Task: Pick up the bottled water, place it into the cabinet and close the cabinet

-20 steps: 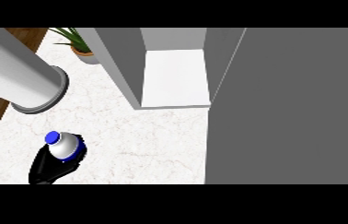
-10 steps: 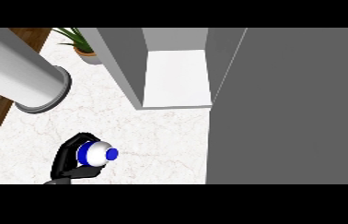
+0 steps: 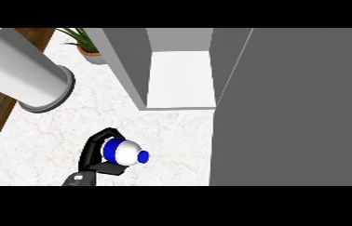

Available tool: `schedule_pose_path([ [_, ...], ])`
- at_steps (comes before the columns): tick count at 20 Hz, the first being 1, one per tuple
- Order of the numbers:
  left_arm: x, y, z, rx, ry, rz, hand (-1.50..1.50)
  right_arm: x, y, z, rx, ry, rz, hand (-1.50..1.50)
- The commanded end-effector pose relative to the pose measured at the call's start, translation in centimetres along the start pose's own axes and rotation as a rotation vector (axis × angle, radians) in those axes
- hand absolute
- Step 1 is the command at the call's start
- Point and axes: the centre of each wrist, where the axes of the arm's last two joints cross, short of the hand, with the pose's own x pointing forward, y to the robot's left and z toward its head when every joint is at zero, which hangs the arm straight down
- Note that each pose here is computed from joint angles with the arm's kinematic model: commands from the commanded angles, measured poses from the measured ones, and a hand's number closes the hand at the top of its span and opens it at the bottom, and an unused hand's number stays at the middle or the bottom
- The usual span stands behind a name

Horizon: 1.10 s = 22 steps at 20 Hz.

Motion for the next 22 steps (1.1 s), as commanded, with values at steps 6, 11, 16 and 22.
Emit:
schedule_pose_path([
  [6,2.0,-6.8,-3.8,-0.070,-0.043,0.139,1.50,2.6,0.6,-0.7,0.001,-0.029,0.021,-1.50],
  [11,6.2,-9.6,-8.1,-0.070,-0.032,0.146,1.50,2.3,-0.2,-0.3,-0.012,-0.034,0.015,-1.50],
  [16,9.4,-12.9,-11.8,-0.079,-0.016,0.095,1.50,2.3,-1.0,-0.6,0.008,-0.053,0.021,-1.50],
  [22,12.3,-16.1,-13.3,-0.023,0.022,0.082,1.50,2.6,-1.9,0.0,-0.003,-0.050,0.029,-1.50],
])
